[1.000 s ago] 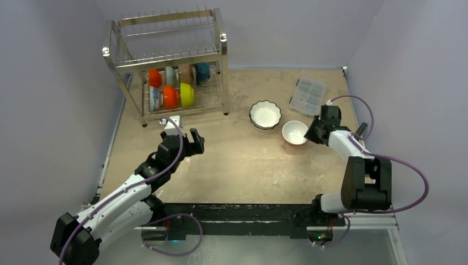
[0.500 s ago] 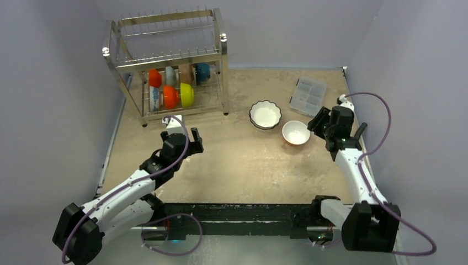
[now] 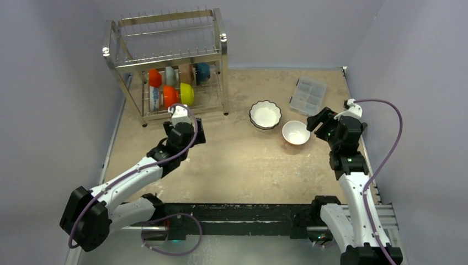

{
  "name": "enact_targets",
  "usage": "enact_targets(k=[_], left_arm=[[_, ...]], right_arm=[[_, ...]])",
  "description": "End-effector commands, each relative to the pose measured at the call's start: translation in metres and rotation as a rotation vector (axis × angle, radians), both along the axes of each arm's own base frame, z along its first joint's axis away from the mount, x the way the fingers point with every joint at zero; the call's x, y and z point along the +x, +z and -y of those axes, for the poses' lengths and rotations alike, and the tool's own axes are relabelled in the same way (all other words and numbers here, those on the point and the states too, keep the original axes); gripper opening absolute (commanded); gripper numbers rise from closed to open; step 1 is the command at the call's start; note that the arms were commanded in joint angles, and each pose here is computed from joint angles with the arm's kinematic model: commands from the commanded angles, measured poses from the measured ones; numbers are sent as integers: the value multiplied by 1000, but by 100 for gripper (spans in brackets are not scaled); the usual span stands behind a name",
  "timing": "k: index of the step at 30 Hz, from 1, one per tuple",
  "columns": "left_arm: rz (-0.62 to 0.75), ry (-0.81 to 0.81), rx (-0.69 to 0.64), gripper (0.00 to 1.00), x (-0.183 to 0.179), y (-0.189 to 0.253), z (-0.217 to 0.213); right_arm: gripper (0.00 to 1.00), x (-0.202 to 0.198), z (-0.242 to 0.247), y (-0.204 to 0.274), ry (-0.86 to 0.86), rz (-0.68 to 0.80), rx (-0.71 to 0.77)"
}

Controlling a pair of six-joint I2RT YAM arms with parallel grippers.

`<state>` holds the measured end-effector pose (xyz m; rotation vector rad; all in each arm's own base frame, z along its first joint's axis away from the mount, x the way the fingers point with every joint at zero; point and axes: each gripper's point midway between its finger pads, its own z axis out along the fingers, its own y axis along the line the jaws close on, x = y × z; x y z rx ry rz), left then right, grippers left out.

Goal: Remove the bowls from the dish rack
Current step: Place the bowl at the center of the board, then pick up the bowl from the dish rack.

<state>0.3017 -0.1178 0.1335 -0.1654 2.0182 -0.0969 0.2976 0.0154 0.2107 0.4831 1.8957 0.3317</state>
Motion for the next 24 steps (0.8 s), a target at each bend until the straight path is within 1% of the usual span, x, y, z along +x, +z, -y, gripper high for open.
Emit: enact_targets(k=[1,4,8,11,13,16,21,22,24], left_arm=[[82,38,31,85,22,36,0],[81,50,59,85,29,39,0],[72,65,111,85,37,39,-1],[67,75,153,86,46,40,0],[63,83,179,86,52,40,0],[67,97,215,86,61,41,1],[66,129,289,86,75,42,-2],[88,139,285,87,81,46,-1],[88,151,306,87,89,46,-1]], right_arm=[[71,-3,-16,55,64,114,-20],[73,-8,-16,76,59,153,-69],[76,-17,-13,87,34,182,-111],[81,-25,-15,92,36,199,-120],[83,-30,-18,95,54,207,-134],[86,-37,-13,105,37,230,-178],[95,-48,-2,113,-11,267,-254],[98,-49,-3,114,-10,284,-259],[98,-55,-1,115,-17,325,-276]])
